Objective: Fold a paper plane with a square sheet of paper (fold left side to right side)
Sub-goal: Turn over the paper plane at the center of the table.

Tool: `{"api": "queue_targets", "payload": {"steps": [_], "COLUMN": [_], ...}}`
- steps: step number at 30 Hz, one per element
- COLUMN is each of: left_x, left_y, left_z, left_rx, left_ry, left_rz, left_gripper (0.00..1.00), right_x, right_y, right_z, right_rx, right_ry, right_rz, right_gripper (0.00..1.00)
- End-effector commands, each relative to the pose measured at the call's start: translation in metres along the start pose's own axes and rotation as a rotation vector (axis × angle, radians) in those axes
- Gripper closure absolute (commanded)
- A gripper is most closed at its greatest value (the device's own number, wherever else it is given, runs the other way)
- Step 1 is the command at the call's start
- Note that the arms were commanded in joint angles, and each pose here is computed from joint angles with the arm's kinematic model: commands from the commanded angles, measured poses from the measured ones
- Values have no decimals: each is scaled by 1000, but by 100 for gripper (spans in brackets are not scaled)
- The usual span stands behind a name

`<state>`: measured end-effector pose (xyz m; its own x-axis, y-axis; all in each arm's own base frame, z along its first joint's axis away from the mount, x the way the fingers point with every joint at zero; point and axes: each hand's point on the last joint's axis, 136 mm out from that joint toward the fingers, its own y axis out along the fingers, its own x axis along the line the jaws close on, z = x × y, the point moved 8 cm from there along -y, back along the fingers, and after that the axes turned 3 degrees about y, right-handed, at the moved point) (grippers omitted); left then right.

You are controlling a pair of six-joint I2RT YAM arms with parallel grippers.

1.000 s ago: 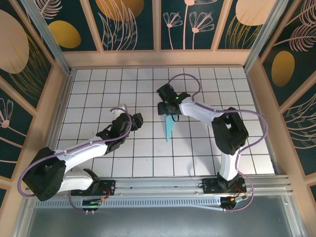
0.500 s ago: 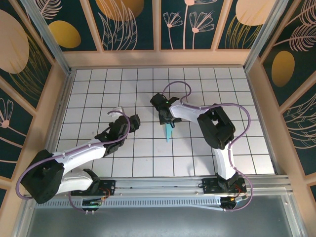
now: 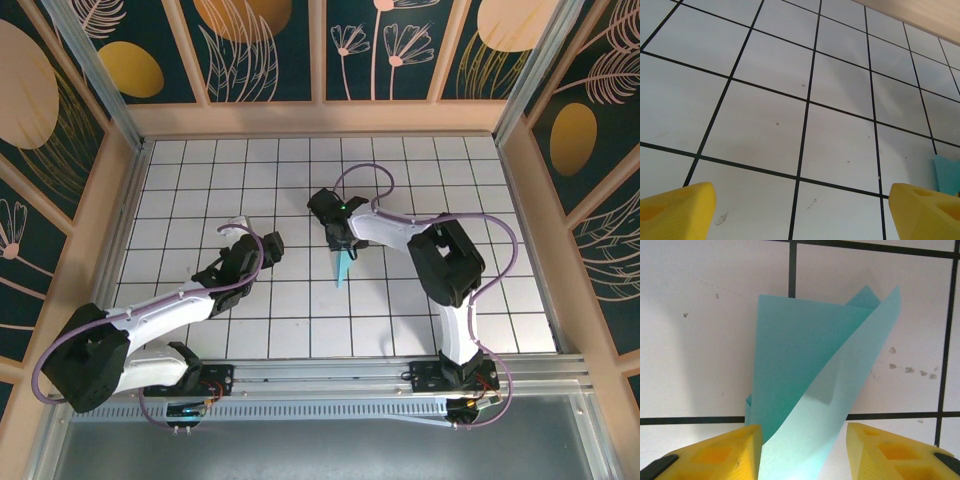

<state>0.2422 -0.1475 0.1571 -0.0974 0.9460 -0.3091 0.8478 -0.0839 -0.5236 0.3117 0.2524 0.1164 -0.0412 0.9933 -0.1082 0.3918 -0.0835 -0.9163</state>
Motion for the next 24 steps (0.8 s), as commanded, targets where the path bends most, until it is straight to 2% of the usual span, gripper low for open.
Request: {"api": "queue_targets", "payload": {"steps": [1,10,15,21,24], "left_x": [3,3,2,2,3], "left_y": [0,0,-3,-12,-20], "left_z": [-4,-4,-7,-18,-25], "left_rx": [-9,-10,-20,-62,-93], "left_ry": [3,9,2,-45,-77], "left_rz": [-29,-38,-35,-16,-1], "left_gripper": [11,10,9,4,2], "right_x": [-7,-13,-17,-25,-32], "right_y": [-14,-14,-30,-69,-91], "right_z": [1,7,2,-19,-33], "right_rx": [-20,-12,-45,-151,-213], "right_ry": [24,40,56,79,99], "right_rz": [6,9,3,-64,-167], "right_gripper": [55,88,100,100,100]}}
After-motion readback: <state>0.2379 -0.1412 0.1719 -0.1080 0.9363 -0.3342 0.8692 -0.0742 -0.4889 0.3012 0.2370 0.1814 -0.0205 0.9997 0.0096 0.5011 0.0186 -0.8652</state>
